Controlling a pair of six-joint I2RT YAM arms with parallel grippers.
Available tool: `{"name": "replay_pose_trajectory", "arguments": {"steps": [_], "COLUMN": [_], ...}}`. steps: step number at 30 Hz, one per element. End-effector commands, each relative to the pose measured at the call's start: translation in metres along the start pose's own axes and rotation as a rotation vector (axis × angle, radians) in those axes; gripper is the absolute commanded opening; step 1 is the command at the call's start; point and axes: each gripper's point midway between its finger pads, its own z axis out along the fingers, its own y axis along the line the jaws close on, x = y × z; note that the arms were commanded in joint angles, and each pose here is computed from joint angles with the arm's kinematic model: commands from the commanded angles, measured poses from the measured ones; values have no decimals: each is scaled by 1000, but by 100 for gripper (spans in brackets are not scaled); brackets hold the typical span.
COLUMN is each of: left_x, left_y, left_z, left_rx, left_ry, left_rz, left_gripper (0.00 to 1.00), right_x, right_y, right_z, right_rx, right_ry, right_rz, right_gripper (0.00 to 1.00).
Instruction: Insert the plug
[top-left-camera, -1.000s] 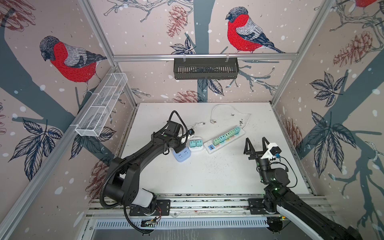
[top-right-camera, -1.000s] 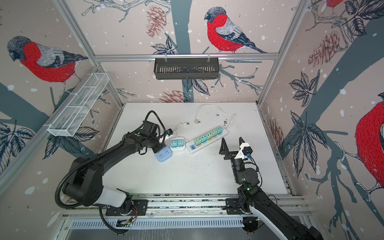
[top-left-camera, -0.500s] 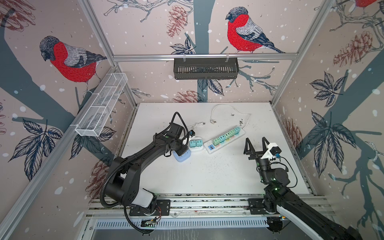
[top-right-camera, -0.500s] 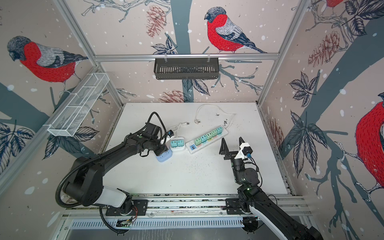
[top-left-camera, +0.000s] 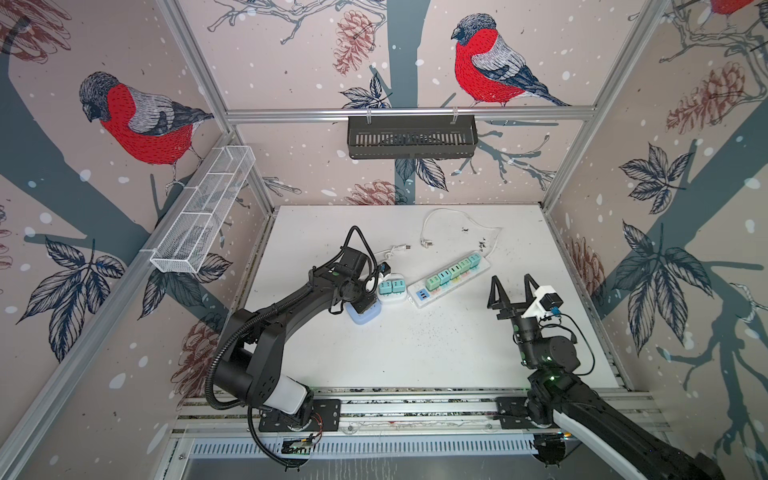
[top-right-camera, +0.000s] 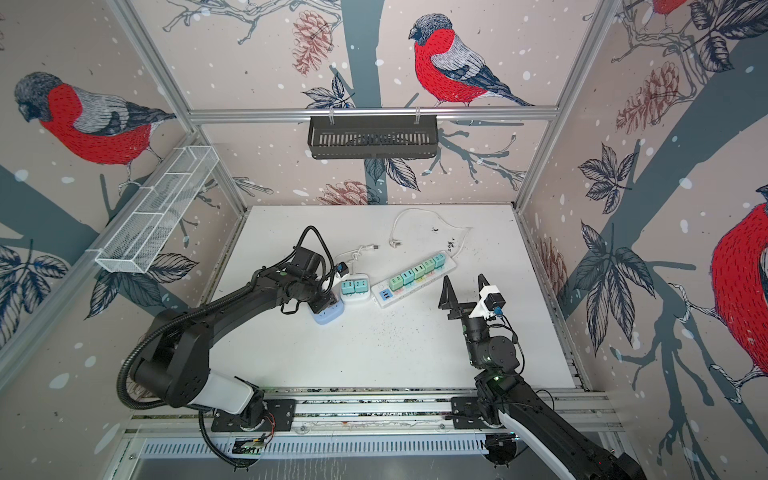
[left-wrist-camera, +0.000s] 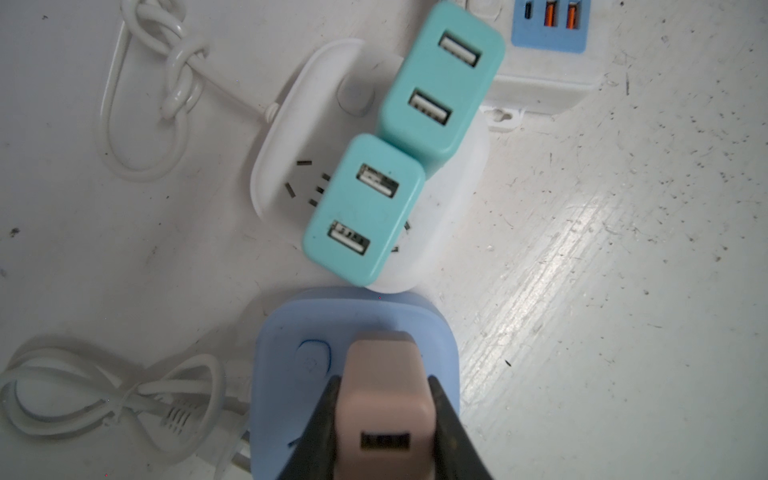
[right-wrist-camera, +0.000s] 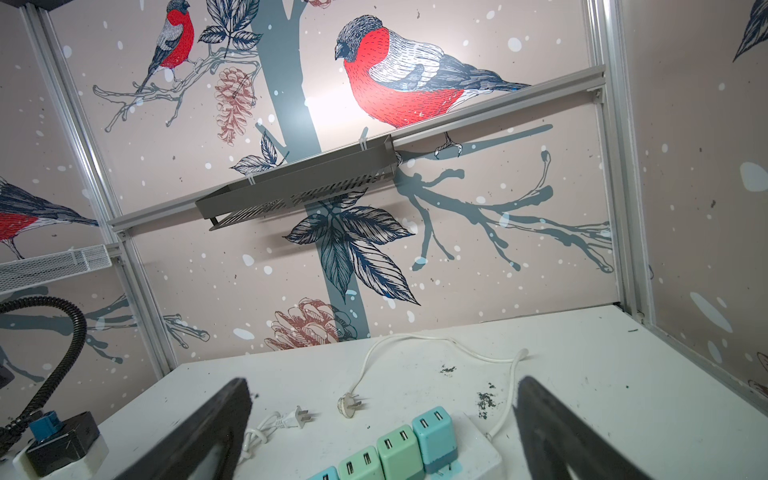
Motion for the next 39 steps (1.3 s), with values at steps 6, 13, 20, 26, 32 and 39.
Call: {"name": "replay_pose_trajectory", "arguments": {"steps": [6, 13, 20, 26, 32, 39], "left_x": [24, 38, 1, -55, -113, -60], "left_y": [-4, -6, 2, 3, 18, 93], "left_z": [15, 26, -1, -69, -194, -264], "left_rx": [22, 59, 7, -59, -285, -505], "left_ry": [93, 150, 2, -273, -785, -1164], "left_rz": [-21, -36, -18, 22, -77, -730], "left_gripper": [0, 0, 98, 98, 98, 98], "right_x": [54, 54, 53, 54, 50, 48], "right_y": [-14, -13, -16, -23, -42, -70], "right_z": [-21, -21, -21, -21, -21, -18], "right_rx": [8, 6, 18, 55, 147, 289], "right_ry": [113, 111, 109, 108, 85, 115], "right_rz": [-30, -29, -25, -11, 46, 121], "right_gripper": [100, 100, 100, 100, 100, 100]}}
